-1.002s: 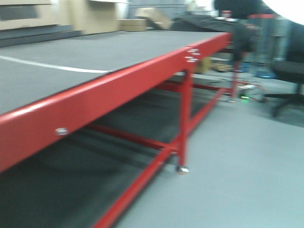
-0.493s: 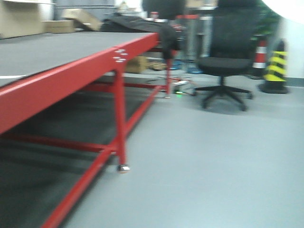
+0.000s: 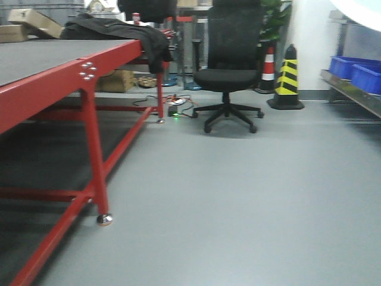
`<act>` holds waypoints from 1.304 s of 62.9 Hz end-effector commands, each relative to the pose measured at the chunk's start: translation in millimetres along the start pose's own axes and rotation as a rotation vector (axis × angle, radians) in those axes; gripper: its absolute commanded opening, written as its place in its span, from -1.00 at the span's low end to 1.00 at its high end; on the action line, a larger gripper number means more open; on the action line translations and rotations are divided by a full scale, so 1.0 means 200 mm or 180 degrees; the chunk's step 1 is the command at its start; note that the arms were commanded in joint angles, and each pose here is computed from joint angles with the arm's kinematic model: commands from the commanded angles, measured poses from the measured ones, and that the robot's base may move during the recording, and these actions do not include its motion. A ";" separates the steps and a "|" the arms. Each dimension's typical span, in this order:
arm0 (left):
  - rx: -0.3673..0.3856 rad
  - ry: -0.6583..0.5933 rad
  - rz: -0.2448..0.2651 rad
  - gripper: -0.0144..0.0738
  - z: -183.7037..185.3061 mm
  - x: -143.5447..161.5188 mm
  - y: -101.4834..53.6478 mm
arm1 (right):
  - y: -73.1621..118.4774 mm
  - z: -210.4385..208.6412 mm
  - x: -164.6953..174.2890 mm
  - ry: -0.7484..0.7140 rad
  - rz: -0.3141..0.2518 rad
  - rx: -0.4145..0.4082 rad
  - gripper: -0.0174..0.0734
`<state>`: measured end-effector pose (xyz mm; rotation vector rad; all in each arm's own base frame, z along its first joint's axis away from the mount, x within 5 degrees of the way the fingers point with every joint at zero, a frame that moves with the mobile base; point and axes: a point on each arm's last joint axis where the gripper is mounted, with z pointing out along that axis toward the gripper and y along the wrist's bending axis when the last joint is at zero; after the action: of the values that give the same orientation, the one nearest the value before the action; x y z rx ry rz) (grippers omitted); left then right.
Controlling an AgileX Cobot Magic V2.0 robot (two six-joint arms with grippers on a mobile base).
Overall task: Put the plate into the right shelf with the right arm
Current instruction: 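Drive past the red-framed table toward the shelf of blue bins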
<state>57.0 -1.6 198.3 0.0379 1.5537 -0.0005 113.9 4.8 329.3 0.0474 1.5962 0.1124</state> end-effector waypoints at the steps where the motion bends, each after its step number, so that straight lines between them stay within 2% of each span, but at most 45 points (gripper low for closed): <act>1: -0.0038 -0.0283 -0.0049 -0.96 0.00 -0.03 0.01 | 0.01 -0.01 -0.10 -0.0399 -0.0041 -0.0013 -0.46; 82: -0.0038 -0.0283 -0.0049 -0.96 0.00 -0.03 0.01 | 0.01 -0.01 -0.10 -0.0399 -0.0041 -0.0013 -0.46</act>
<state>57.0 -1.6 198.3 0.0379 1.5537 -0.0005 113.9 4.8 329.3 0.0474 1.5962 0.1124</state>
